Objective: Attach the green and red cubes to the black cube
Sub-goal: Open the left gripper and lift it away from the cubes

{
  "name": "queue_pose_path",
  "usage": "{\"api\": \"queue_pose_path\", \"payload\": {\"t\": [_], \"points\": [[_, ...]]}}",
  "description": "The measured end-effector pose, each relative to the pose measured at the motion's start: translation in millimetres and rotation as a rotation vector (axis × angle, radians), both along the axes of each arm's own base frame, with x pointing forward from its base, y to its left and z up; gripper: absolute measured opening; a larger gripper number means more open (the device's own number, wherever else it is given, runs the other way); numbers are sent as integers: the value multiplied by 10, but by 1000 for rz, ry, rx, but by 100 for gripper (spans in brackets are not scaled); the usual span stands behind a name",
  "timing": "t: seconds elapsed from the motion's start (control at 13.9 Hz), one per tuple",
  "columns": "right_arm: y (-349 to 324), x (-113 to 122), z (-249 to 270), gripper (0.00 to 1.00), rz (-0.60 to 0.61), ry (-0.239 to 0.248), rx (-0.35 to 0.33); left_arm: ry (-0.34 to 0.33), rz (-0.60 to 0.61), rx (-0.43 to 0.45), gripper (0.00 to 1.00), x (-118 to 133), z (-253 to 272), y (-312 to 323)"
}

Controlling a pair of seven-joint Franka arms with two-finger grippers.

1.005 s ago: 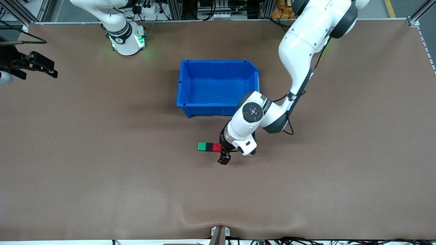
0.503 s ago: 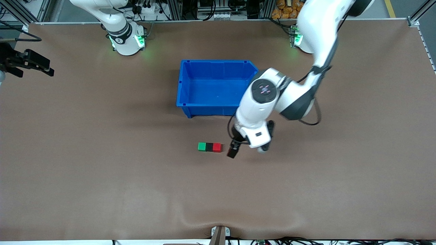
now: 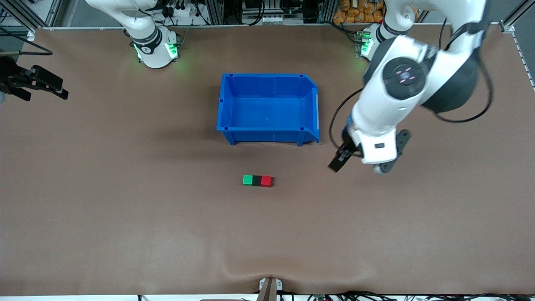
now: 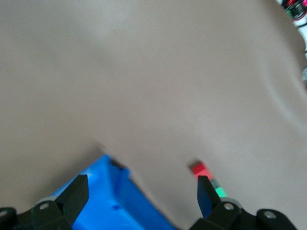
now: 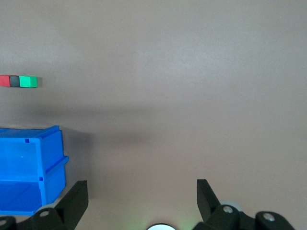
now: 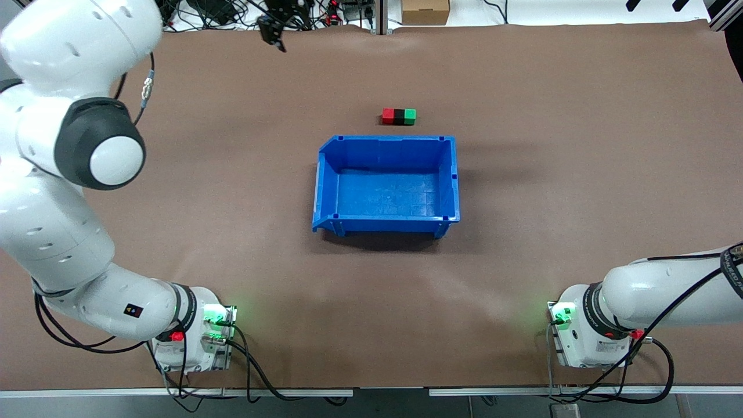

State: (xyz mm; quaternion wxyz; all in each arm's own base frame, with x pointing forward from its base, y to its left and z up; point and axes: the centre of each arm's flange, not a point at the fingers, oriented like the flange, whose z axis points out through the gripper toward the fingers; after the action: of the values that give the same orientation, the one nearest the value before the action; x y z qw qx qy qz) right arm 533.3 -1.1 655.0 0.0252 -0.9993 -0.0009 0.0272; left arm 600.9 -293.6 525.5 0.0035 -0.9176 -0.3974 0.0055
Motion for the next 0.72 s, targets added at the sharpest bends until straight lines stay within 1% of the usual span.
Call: {"api": "queue_pose_path", "payload": {"t": [0.14,0.43,0.57,0.72], "points": [[-6,21,-91,100,-2,10,0,27,-112,17,100,-45,250,358],[-18,14,-127,100,-4,21,0,35,-311,22,100,-160,754,1028],[-45,6,-130,100,-9,27,1,57,-424,24,100,-236,895,1283],[-75,4,-131,100,-14,28,1,65,-500,22,100,-304,1030,1491]]}}
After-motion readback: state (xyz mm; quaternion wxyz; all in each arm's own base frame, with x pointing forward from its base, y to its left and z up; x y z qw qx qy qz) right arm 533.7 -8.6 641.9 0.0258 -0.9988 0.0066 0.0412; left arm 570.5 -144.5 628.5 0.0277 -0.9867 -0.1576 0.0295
